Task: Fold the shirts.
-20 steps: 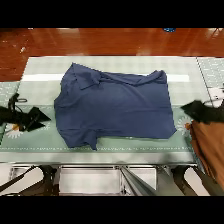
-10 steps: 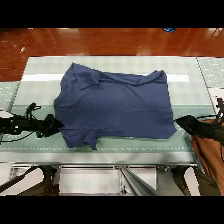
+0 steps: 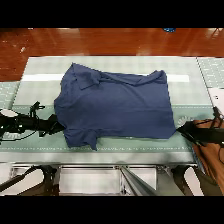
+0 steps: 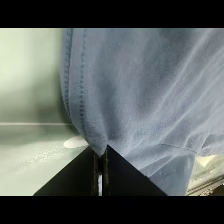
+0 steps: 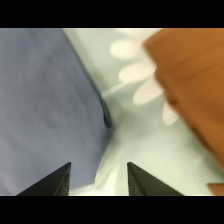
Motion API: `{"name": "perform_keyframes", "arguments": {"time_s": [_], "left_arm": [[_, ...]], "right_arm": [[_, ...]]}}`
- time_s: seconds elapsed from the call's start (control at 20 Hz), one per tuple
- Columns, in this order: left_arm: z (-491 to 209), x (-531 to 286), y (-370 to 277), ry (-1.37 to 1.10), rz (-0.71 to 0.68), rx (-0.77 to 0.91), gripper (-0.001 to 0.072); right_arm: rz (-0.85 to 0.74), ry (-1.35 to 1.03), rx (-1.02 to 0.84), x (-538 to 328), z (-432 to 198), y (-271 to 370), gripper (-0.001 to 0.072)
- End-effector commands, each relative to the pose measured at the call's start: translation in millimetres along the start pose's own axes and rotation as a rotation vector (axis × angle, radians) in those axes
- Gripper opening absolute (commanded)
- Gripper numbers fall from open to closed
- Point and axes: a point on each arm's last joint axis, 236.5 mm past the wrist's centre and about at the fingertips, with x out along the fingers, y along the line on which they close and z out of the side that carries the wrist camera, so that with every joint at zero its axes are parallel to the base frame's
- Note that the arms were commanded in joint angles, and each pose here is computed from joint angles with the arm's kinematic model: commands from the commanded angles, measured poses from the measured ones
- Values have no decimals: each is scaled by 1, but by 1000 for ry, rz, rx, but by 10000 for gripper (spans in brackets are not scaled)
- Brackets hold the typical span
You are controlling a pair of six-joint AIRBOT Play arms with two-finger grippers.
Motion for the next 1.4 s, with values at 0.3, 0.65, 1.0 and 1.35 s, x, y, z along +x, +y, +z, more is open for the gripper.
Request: {"name": "perform_keyframes", "arguments": {"time_s": [0.3,0.65,1.0,1.35], "left_arm": [[2,0,-2,-6,-5,5,18],[57,-80,-103,-194,-197,197,18],[48,-366,-321,-927,-394,660,17],[-104,-516,-368,-1464,-164,989,17]], "right_arm": [[120,54,34,55,8,44,342],[366,-75,-340,-30,73,171,24],[367,-700,-738,-329,133,305,24],[239,-1141,-846,-495,40,296,24]]}}
